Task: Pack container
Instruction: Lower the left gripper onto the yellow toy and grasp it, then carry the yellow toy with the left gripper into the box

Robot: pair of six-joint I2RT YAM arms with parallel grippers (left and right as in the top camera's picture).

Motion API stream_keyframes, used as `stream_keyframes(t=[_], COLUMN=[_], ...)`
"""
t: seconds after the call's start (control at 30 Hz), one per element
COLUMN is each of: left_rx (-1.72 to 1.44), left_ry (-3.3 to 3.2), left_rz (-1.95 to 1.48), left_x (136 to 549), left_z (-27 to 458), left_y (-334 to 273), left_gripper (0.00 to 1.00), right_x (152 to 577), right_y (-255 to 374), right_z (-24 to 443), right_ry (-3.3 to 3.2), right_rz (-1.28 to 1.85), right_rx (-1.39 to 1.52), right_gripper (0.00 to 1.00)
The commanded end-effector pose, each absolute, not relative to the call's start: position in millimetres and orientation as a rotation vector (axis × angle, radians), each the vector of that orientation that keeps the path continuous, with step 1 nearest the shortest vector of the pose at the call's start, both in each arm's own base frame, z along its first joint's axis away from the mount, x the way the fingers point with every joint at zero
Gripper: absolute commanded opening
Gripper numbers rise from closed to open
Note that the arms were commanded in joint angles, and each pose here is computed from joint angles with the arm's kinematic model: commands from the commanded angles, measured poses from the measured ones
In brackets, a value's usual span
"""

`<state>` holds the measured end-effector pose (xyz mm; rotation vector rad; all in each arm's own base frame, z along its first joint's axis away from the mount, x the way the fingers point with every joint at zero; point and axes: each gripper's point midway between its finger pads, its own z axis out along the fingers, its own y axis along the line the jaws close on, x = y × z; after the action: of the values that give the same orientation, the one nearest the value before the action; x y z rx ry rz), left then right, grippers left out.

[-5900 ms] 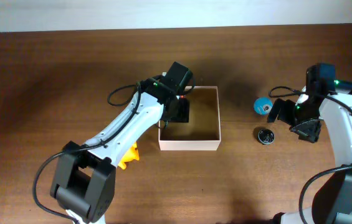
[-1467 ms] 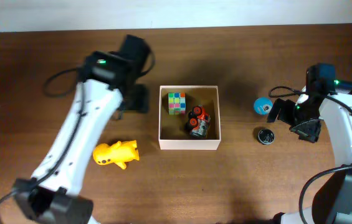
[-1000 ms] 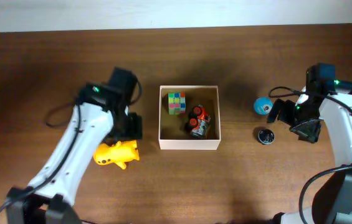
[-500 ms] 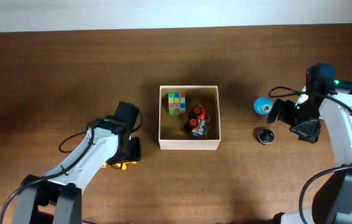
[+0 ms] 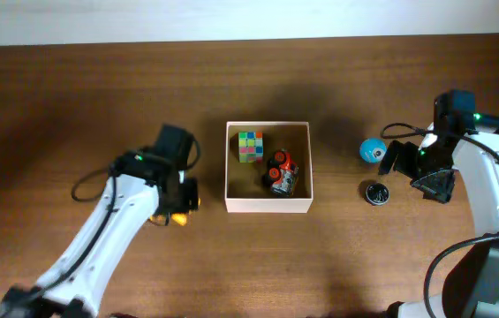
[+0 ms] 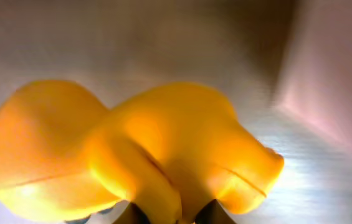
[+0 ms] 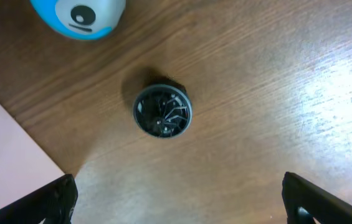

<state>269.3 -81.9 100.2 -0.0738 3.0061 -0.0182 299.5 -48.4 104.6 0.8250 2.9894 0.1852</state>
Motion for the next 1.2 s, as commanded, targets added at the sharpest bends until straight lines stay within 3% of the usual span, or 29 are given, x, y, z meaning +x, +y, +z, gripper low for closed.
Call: stream_keyframes(t=[0.0, 0.13, 0.3, 0.43, 0.67, 0.9, 1.03, 1.17], left_rx=[0.077, 0.154, 0.265, 0.363, 0.353, 0.308, 0.308, 0.326], left_ry=[2.772, 2.635, 2.493, 2.512, 2.689, 2.759, 2.742, 2.684], left_rz=[-0.135, -0.210, -0.309, -0.338, -0.326, -0.329, -0.334, -0.225], left_x=[299, 313, 332, 333, 332, 327, 331, 343], left_z=[188, 235, 250, 227, 145, 113, 130, 173], left_y=[-106, -133, -183, -224, -276, -294, -297, -286], left_gripper=[0.05, 0.04, 0.04, 0.05, 0.10, 0.37, 0.59, 0.66], right_x=[302, 302, 302, 302, 302, 302, 302, 300], right_y=[-50, -50, -50, -50, -50, -50, -50, -49], right_z=[107, 107, 107, 107, 107, 107, 107, 106], right_ry=[2.979, 2.980, 2.980, 2.980, 2.980, 2.980, 2.980, 2.987], right_rz=[0.188, 0.188, 0.188, 0.188, 0.188, 0.188, 0.188, 0.188], right_rx=[0.836, 0.836, 0.835, 0.836, 0.836, 0.836, 0.836, 0.839], right_gripper=[0.99, 0.99, 0.99, 0.99, 0.99, 0.99, 0.99, 0.99])
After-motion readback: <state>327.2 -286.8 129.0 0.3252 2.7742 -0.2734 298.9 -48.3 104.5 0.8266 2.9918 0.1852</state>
